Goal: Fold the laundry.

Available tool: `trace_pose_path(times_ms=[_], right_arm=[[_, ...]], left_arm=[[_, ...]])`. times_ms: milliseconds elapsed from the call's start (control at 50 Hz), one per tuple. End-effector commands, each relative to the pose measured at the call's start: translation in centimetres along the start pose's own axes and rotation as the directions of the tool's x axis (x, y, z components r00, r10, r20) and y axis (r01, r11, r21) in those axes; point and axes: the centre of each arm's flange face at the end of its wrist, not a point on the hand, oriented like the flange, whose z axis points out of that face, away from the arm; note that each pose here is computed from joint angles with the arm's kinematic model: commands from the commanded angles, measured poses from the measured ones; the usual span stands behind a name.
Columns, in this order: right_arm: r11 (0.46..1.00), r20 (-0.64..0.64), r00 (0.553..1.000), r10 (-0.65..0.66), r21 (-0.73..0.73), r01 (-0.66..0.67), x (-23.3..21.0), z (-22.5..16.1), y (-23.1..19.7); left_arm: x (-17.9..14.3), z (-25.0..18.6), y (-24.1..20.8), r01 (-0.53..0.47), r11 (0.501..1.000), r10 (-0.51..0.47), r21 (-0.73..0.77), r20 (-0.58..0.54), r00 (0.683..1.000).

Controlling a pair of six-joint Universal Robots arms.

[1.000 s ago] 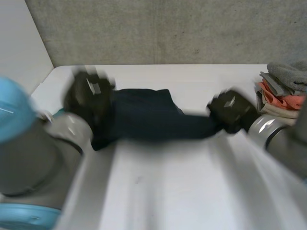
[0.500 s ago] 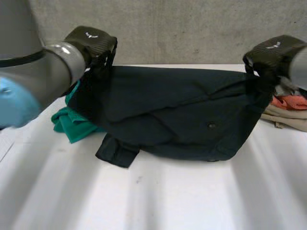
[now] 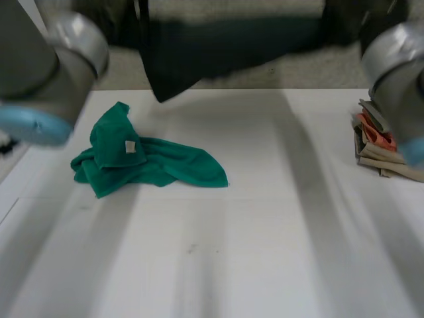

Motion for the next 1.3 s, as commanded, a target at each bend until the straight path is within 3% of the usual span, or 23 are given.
trace_pose_path(times_ms=[20, 40, 120, 200, 380, 480, 580, 700, 800, 980, 1040, 1300], right_arm=[[0.895, 0.305, 0.952, 0.035, -0.434, 0.106, -5.3, -6.3, 10.6], [0.861, 0.347, 0.937, 0.035, -0.486, 0.148, -6.1, -7.7, 12.6], [0.81, 0.411, 0.912, 0.018, -0.541, 0.228, -7.2, -9.9, 15.8], [0.788, 0.396, 0.918, -0.002, -0.565, 0.246, -7.3, -10.8, 16.9], [0.771, 0.321, 0.947, 0.013, -0.606, 0.195, -6.8, -11.8, 16.6], [0.779, 0.317, 0.948, 0.026, -0.6, 0.179, -6.8, -12.0, 16.4], [0.784, 0.312, 0.95, 0.021, -0.595, 0.178, -6.7, -11.8, 16.3], [0.787, 0.31, 0.95, 0.02, -0.591, 0.176, -6.8, -11.7, 16.2], [0.789, 0.315, 0.949, 0.016, -0.587, 0.182, -6.9, -11.7, 16.2], [0.788, 0.316, 0.949, 0.017, -0.588, 0.182, -6.9, -11.9, 16.1], [0.786, 0.309, 0.951, 0.019, -0.592, 0.177, -6.7, -11.8, 16.3], [0.782, 0.271, 0.963, 0.016, -0.603, 0.156, -5.4, -11.1, 16.8]], left_arm=[[2.7, -5.6, 12.4, -0.072, 0.87, 0.016, -0.487, -0.117, 0.993], [3.0, -6.5, 14.7, -0.115, 0.827, 0.039, -0.55, -0.147, 0.988], [3.2, -7.5, 18.1, -0.22, 0.762, 0.102, -0.61, -0.222, 0.97], [3.5, -8.1, 18.6, -0.3, 0.733, 0.157, -0.611, -0.278, 0.948], [2.4, -10.1, 14.2, -0.247, 0.787, 0.166, -0.566, -0.191, 0.967], [3.2, -13.0, 12.7, -0.234, 0.815, 0.132, -0.529, -0.224, 0.966], [4.2, -14.7, 14.3, -0.258, 0.779, 0.104, -0.572, -0.287, 0.952], [4.7, -15.8, 16.0, -0.304, 0.684, 0.065, -0.663, -0.359, 0.931], [4.6, -14.9, 16.7, -0.305, 0.672, 0.05, -0.675, -0.37, 0.928], [5.4, -10.8, 16.5, -0.314, 0.758, 0.124, -0.571, -0.347, 0.93], [5.6, -9.9, 16.7, -0.318, 0.766, 0.14, -0.559, -0.337, 0.931], [7.2, -7.1, 19.1, -0.37, 0.709, 0.191, -0.6, -0.342, 0.92]])
